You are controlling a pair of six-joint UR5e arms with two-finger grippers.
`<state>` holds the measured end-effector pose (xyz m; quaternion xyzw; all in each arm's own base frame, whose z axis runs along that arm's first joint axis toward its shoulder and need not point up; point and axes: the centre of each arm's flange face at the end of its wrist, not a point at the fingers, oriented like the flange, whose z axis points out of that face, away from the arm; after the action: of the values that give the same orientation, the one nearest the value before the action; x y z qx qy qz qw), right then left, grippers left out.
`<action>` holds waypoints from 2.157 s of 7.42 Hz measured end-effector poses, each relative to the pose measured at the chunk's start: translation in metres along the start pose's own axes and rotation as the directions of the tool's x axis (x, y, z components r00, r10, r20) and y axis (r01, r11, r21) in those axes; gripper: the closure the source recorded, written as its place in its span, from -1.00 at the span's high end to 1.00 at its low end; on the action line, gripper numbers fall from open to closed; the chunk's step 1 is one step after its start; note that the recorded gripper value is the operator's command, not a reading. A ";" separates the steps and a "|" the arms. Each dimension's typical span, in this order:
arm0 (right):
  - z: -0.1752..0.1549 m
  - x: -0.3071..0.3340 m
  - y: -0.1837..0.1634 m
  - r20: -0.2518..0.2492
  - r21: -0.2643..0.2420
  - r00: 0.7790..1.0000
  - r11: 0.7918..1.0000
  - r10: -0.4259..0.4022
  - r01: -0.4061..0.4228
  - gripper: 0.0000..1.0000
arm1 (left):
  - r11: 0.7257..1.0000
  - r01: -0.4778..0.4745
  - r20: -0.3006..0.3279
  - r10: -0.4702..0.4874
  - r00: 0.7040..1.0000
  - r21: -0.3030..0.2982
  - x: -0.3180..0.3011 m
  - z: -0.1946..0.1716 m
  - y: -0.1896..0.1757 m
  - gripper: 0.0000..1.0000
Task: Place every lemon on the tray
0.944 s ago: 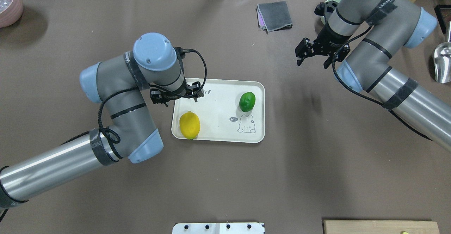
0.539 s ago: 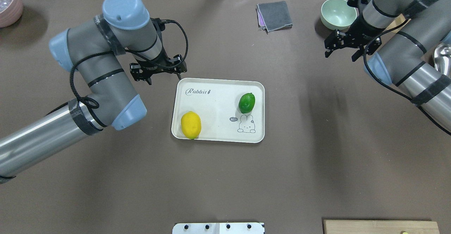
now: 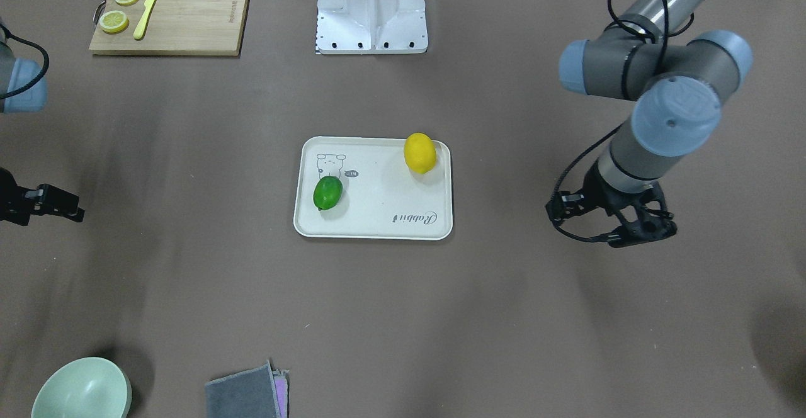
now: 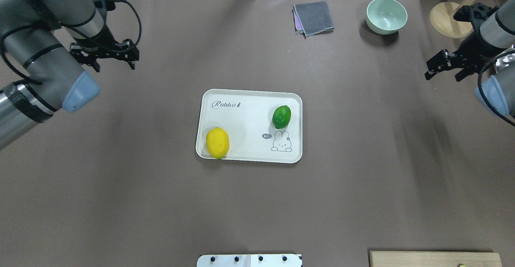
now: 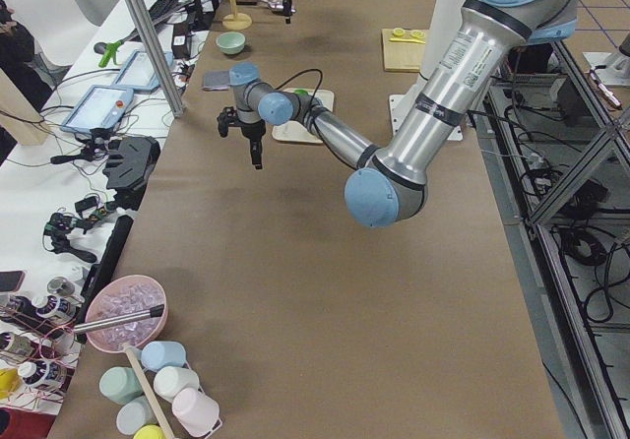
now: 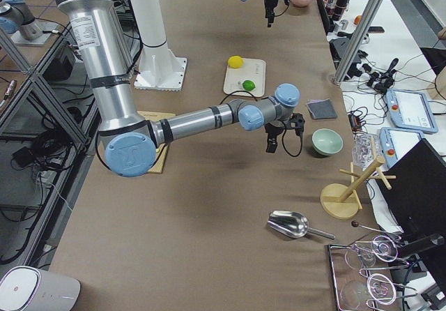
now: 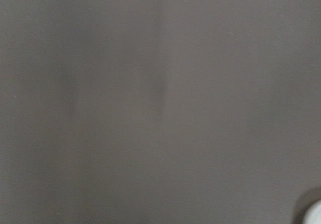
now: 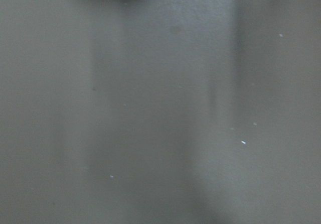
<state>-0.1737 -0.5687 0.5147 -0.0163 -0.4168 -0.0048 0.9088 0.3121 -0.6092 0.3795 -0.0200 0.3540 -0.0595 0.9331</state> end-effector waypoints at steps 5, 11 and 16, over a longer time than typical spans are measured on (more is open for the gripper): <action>-0.032 0.176 0.060 -0.092 0.042 0.985 0.989 0.145 -0.142 1.00 | 0.998 0.025 -0.063 -0.029 0.998 -0.060 -0.212 -0.007 0.018 0.95; -0.073 0.212 0.076 -0.158 0.047 0.970 0.983 0.184 -0.179 1.00 | 0.997 -0.025 -0.076 0.019 0.997 -0.071 -0.398 0.011 0.078 0.95; -0.077 0.204 0.082 -0.115 0.033 0.976 0.983 0.185 -0.183 1.00 | 0.997 -0.008 -0.058 0.004 0.998 -0.074 -0.491 -0.004 0.088 0.94</action>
<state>0.0197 -0.4888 0.6169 -0.0446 -0.3593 0.0830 0.9285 -0.0462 -0.4604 0.6922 -0.0521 0.3831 -0.0442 0.9212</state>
